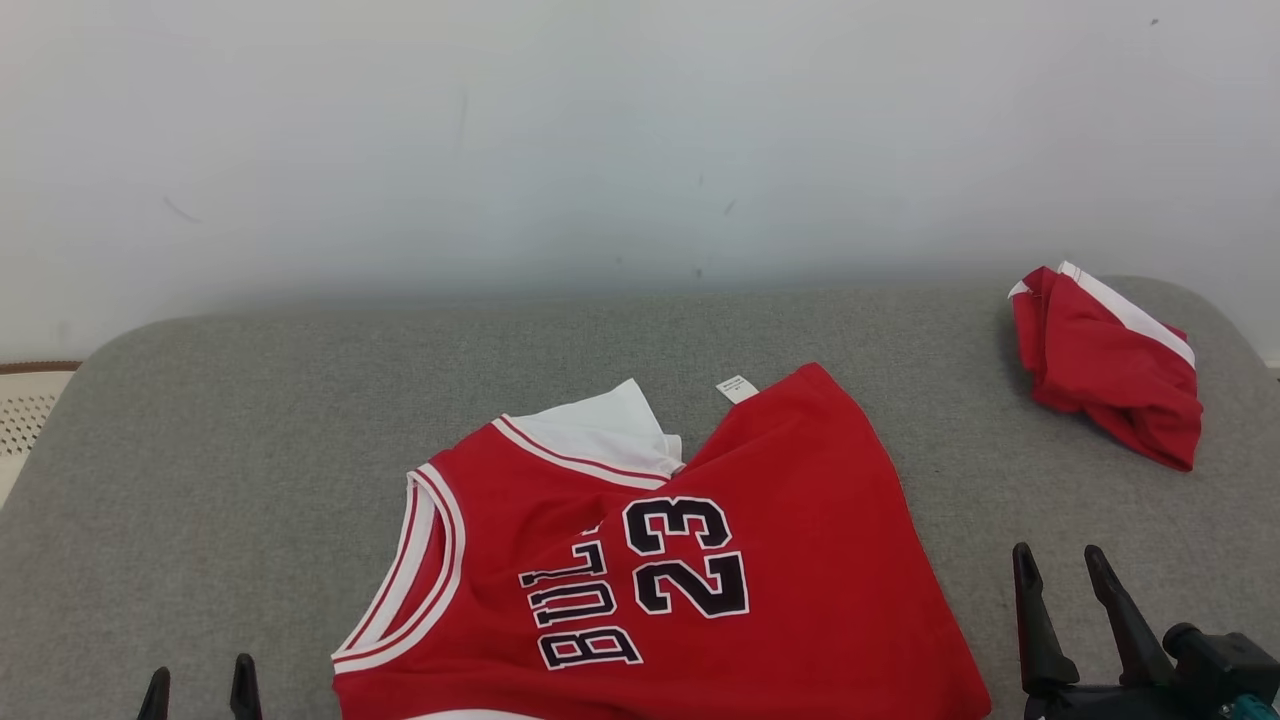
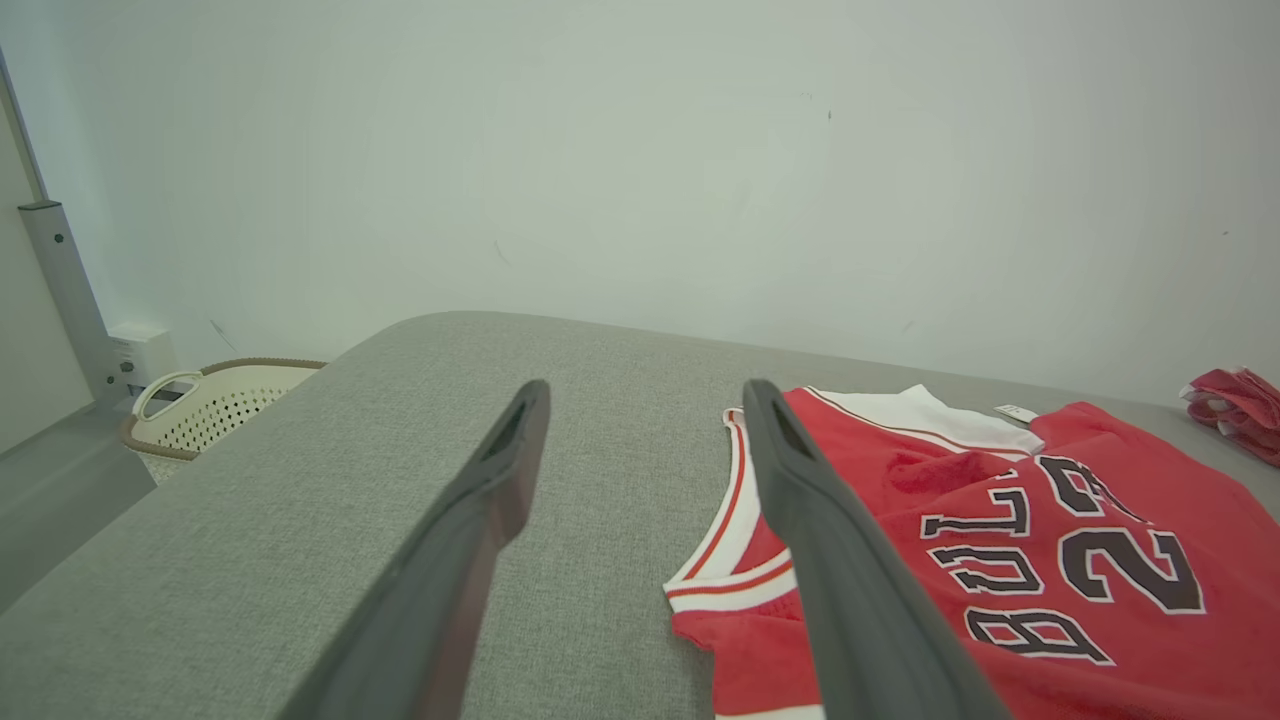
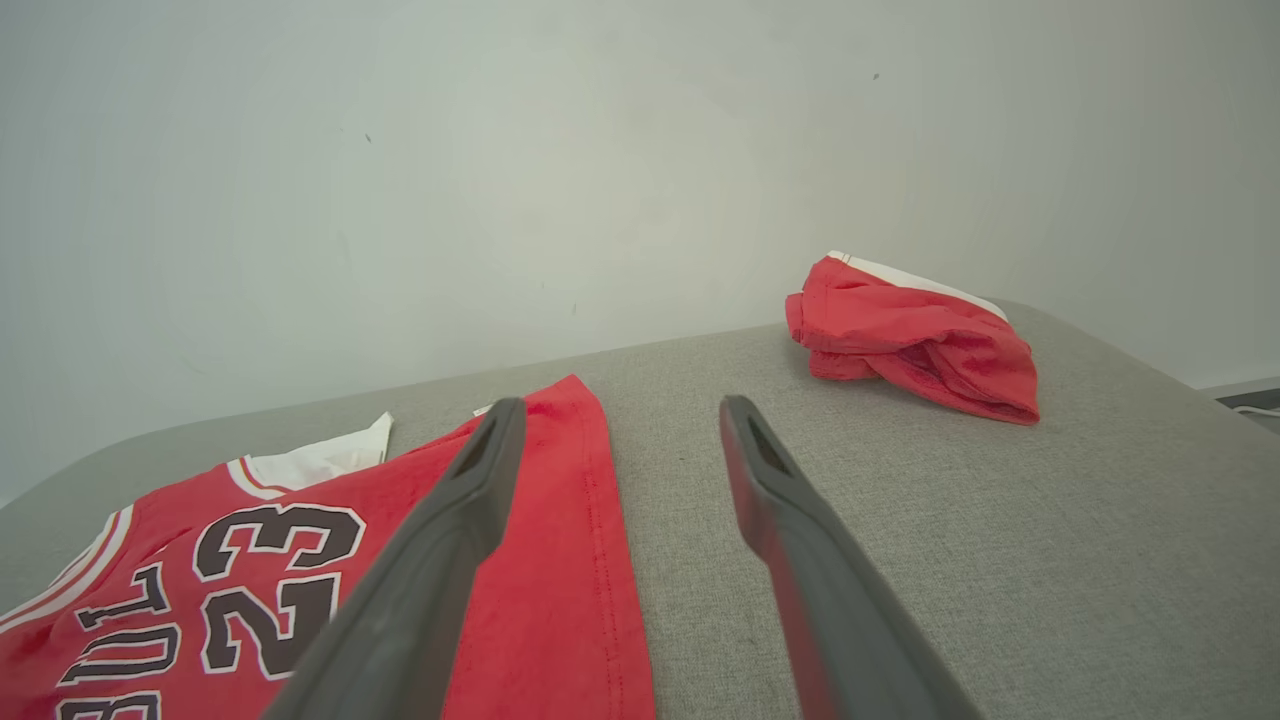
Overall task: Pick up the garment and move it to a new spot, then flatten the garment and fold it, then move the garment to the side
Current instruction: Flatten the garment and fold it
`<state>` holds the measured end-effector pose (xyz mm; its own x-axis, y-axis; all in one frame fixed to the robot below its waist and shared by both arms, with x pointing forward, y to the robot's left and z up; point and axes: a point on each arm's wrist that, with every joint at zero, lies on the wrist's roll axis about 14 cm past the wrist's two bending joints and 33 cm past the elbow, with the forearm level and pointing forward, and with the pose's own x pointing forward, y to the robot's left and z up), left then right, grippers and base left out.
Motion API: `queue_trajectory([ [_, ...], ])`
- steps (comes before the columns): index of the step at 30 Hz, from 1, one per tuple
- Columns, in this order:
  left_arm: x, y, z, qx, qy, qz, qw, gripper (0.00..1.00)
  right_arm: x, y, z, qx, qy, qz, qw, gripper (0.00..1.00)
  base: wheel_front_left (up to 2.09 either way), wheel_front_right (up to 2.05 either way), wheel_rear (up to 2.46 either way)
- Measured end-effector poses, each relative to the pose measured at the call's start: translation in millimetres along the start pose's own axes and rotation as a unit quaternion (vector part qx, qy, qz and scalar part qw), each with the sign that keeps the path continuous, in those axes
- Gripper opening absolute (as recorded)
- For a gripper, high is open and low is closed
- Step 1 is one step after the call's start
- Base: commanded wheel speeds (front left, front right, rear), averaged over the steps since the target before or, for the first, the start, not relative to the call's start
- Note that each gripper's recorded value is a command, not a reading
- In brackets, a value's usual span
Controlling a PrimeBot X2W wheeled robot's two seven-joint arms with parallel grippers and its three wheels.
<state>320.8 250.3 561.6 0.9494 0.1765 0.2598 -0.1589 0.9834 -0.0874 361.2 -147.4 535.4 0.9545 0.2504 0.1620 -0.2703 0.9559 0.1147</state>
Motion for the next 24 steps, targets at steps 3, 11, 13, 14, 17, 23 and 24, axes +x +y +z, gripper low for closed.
queue_trajectory([
  [3, 0.6, -0.6, -1.3, 0.001, 0.002, -0.001, 1.000, 1.00, 0.1, 0.2, -1.7, 0.001, 0.002, 0.000, 1.000, 1.00, 0.00, 0.00, 0.00],
  [11, 1.4, -0.6, -2.8, 0.003, 0.004, -0.001, 1.000, 1.00, 0.5, 1.6, -4.9, 0.001, 0.007, 0.003, 1.000, 1.00, 0.00, 0.00, 0.00],
  [13, 1.5, -0.9, -3.1, 0.004, 0.005, -0.002, 1.000, 1.00, 0.5, 2.3, -5.4, 0.001, 0.008, 0.004, 1.000, 1.00, 0.00, 0.00, 0.00],
  [14, 1.6, -1.1, -3.1, 0.004, 0.005, -0.003, 1.000, 1.00, 0.5, 2.9, -5.5, 0.001, 0.008, 0.005, 1.000, 1.00, 0.00, 0.00, 0.00],
  [17, 1.8, -0.8, -2.8, 0.005, 0.004, -0.003, 1.000, 1.00, 0.7, 3.8, -5.9, 0.001, 0.009, 0.007, 1.000, 1.00, 0.00, 0.00, 0.00],
  [23, 1.4, 0.1, -3.1, 0.006, 0.005, -0.002, 1.000, 1.00, 1.6, 4.7, -6.5, 0.001, 0.010, 0.009, 1.000, 1.00, 0.00, 0.00, 0.00],
  [24, 1.5, 0.1, -3.2, 0.006, 0.005, -0.001, 1.000, 1.00, 1.7, 5.0, -6.7, 0.002, 0.010, 0.009, 1.000, 1.00, 0.00, 0.00, 0.00],
])
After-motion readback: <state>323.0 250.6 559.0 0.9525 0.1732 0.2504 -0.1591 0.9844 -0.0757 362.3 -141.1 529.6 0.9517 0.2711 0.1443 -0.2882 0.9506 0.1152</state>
